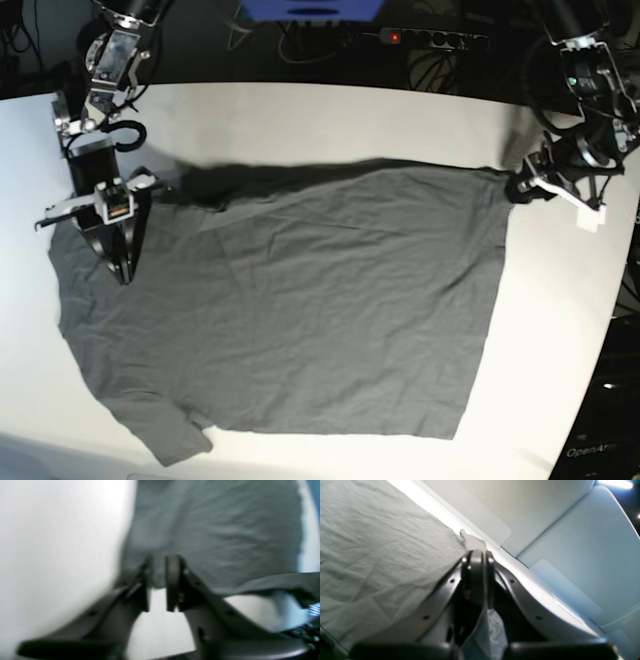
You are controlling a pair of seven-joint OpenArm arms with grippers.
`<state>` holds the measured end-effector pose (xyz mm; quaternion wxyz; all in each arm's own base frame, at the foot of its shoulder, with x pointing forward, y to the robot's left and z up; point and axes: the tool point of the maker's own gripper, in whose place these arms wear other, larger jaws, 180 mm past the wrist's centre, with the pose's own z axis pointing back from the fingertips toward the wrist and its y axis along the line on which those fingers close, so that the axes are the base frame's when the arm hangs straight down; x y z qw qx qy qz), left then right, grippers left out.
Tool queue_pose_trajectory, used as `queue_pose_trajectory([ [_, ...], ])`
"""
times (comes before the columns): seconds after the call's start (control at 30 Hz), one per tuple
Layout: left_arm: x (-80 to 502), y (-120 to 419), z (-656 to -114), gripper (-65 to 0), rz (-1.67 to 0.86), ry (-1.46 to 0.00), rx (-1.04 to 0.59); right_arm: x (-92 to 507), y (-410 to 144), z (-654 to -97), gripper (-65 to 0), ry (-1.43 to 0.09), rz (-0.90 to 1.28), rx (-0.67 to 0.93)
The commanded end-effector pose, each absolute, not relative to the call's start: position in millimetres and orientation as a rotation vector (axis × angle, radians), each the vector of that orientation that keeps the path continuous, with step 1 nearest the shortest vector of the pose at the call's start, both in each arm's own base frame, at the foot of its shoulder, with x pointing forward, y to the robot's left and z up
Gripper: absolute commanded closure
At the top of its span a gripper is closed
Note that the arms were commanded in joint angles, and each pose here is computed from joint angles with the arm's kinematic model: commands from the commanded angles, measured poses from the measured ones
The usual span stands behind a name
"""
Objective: Fold the T-shirt properly
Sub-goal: 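Lift the grey shirt's edge slightly with both grippers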
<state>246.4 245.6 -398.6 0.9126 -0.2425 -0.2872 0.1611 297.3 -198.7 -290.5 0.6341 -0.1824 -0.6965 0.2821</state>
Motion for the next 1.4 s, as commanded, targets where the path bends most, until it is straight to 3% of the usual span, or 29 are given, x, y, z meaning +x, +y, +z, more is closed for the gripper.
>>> queue_pose_trajectory([
  [0.0, 258, 249, -384, -17.0, 0.316, -0.651, -0.51, 299, -198, -275, -1.3, -1.652, 0.642, -0.43],
  [0.1, 243, 256, -389, -29.4, 0.31, -0.62, -0.482, 299, -198, -275, -1.3, -1.654, 0.642, -0.43],
  [0.2, 235, 254, -396, -34.6, 0.317, -0.605, -0.484, 299, -198, -275, -1.3, -1.654, 0.642, -0.43],
  [0.53, 227, 264, -432, -35.1, 0.39, -0.598, -0.48, 299, -198, -275, -1.3, -1.656, 0.641, -0.428],
  [0.83, 222, 241, -479, -35.1, 0.371, -0.516, -0.498, 299, -198, -275, -1.3, -1.656, 0.641, -0.428],
  [1.23, 240, 209, -494, -34.5, 0.358, -0.468, -0.563, 302, -198, -272, -1.3, -1.664, 0.64, -0.432],
  [1.37, 241, 207, -494, -22.3, 0.354, -0.467, -0.566, 302, -198, -271, -1.3, -1.665, 0.642, -0.433],
])
